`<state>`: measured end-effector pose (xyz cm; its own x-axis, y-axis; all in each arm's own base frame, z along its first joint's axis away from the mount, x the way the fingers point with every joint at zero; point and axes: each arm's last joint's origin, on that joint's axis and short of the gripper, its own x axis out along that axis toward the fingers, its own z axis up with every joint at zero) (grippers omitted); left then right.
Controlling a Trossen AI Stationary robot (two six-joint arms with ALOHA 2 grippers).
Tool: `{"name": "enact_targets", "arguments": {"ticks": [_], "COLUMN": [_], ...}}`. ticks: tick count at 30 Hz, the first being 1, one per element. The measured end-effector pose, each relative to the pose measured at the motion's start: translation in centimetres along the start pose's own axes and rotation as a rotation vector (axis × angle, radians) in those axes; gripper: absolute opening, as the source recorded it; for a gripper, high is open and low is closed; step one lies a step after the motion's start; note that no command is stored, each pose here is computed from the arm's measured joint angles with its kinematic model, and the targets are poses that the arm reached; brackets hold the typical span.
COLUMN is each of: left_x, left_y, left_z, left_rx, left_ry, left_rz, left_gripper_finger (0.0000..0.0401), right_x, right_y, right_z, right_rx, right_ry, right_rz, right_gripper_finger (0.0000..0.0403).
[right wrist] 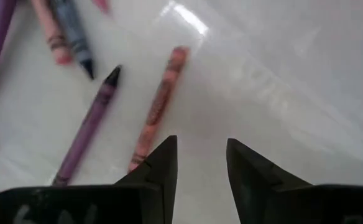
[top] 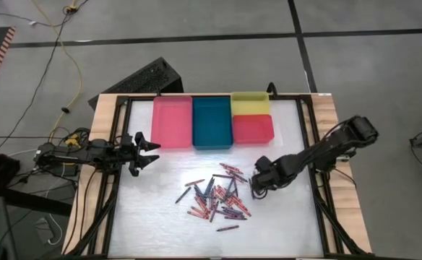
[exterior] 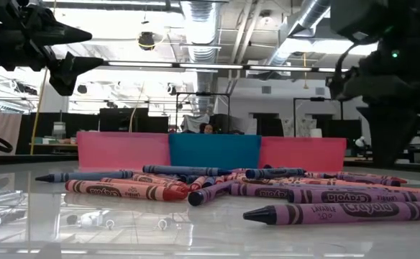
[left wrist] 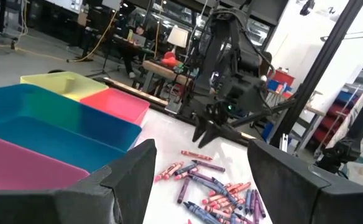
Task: Sort crayons
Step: Put the red crayon into the red bin
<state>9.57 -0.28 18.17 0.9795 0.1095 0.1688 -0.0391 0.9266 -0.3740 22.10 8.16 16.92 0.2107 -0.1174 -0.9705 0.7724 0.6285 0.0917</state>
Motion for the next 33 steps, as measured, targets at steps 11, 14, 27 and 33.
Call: {"name": "enact_targets", "arguments": {"ticks": [11, 14, 27, 33], "left_x": [0.0, 0.0, 0.0, 0.0], "left_y": [0.0, 0.0, 0.2, 0.2], "left_z": [0.0, -0.1, -0.5, -0.6], "left_rx": [-0.007, -0.006, -0.01, -0.025], "left_ry": [0.005, 0.008, 0.054, 0.059], "left_rz": [-0.004, -0.003, 0.018, 0.022], "left_gripper_finger": [0.0245, 0.0245, 0.0245, 0.0245], "right_x": [0.6, 0.6, 2.2, 3.6], "right_y": [1.3, 1.3, 1.5, 1.6], "right_z": [0.3, 0.3, 1.4, 1.7], "right_rx": [0.029, 0.076, 0.102, 0.107], "right_ry": [-0.028, -0.028, -0.112, -0.098], "right_rz": [0.097, 0.1, 0.042, -0.003], "right_gripper_finger": [0.0134, 0.0134, 0.0134, 0.0134]}}
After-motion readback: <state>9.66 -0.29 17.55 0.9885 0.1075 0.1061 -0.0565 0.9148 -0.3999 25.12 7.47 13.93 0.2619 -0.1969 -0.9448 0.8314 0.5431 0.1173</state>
